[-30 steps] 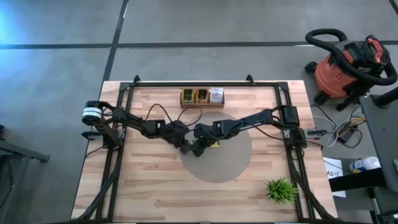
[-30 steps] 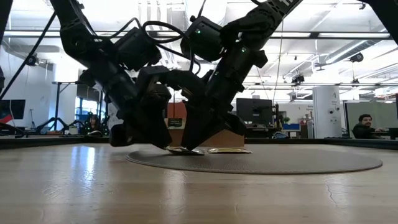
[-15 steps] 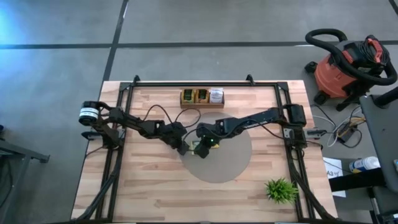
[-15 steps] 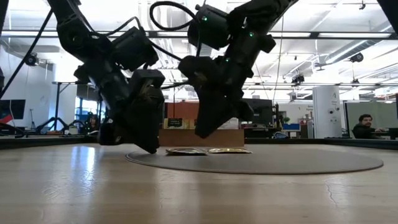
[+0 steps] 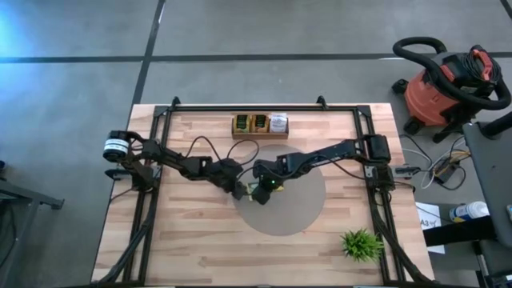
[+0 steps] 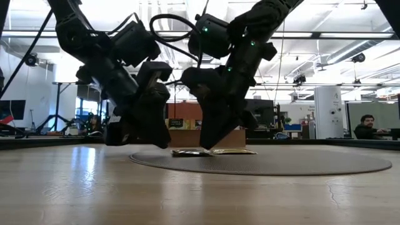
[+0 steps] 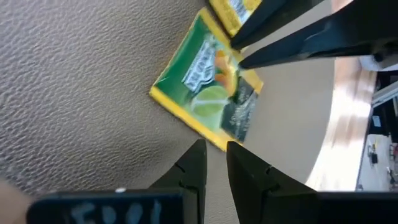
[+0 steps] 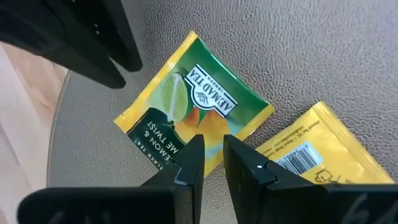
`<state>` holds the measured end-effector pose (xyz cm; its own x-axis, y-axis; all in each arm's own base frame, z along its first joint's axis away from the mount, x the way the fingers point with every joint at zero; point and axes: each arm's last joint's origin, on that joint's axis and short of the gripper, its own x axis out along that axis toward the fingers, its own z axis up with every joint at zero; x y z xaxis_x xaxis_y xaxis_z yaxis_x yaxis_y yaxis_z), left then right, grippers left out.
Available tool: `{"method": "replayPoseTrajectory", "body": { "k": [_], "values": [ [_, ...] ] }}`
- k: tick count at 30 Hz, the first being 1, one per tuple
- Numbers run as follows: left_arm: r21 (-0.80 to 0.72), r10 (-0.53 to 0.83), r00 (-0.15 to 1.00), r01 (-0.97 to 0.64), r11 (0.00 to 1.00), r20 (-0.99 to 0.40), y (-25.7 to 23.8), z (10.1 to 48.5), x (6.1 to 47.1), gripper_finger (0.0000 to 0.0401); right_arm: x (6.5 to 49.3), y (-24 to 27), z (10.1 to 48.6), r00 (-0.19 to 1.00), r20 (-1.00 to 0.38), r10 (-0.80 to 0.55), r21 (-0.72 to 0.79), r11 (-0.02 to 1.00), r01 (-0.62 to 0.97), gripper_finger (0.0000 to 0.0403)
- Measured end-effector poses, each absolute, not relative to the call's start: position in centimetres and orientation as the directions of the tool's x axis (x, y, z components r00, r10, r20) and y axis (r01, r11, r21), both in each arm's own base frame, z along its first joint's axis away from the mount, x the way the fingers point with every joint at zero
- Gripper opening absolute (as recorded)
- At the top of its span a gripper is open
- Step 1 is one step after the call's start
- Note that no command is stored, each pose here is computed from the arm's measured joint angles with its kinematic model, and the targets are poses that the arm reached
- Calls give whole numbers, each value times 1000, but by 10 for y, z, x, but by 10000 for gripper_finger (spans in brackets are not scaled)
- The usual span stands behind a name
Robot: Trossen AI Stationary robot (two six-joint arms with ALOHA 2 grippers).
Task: Pick & Place Tea
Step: Put the left yellow tea bag into the left compartment of the wooden organizer
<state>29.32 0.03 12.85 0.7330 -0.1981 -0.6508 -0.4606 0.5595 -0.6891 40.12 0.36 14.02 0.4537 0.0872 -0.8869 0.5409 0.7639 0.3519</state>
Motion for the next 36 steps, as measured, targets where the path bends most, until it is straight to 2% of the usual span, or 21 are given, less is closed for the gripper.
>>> {"method": "replayPoseTrajectory", "body": {
  "k": [11, 16, 19, 23, 28, 36],
  "values": [
    [-672, -175, 736, -459, 581, -654, 1, 129, 295, 58, 399, 4, 151, 445, -893, 62, 321, 781, 535, 59],
    [-669, -175, 737, -453, 590, -653, 1, 129, 296, 58, 387, 4, 168, 363, -931, 39, 232, 831, 506, 59],
    [-668, -175, 736, -453, 590, -654, 1, 129, 296, 58, 382, 10, 175, 348, -933, 90, 246, 866, 436, 59],
    [-667, -175, 735, -452, 593, -654, 1, 129, 295, 58, 384, 19, 161, 332, -928, 171, 296, 879, 374, 59],
    [-666, -175, 734, -454, 592, -656, 1, 128, 296, 58, 397, 21, 149, 394, -903, 174, 326, 873, 363, 59],
    [-673, -185, 726, -469, 572, -663, -1, 126, 296, 58, 401, 19, 129, 355, -919, 175, 313, 870, 382, 59]
  ]
}}
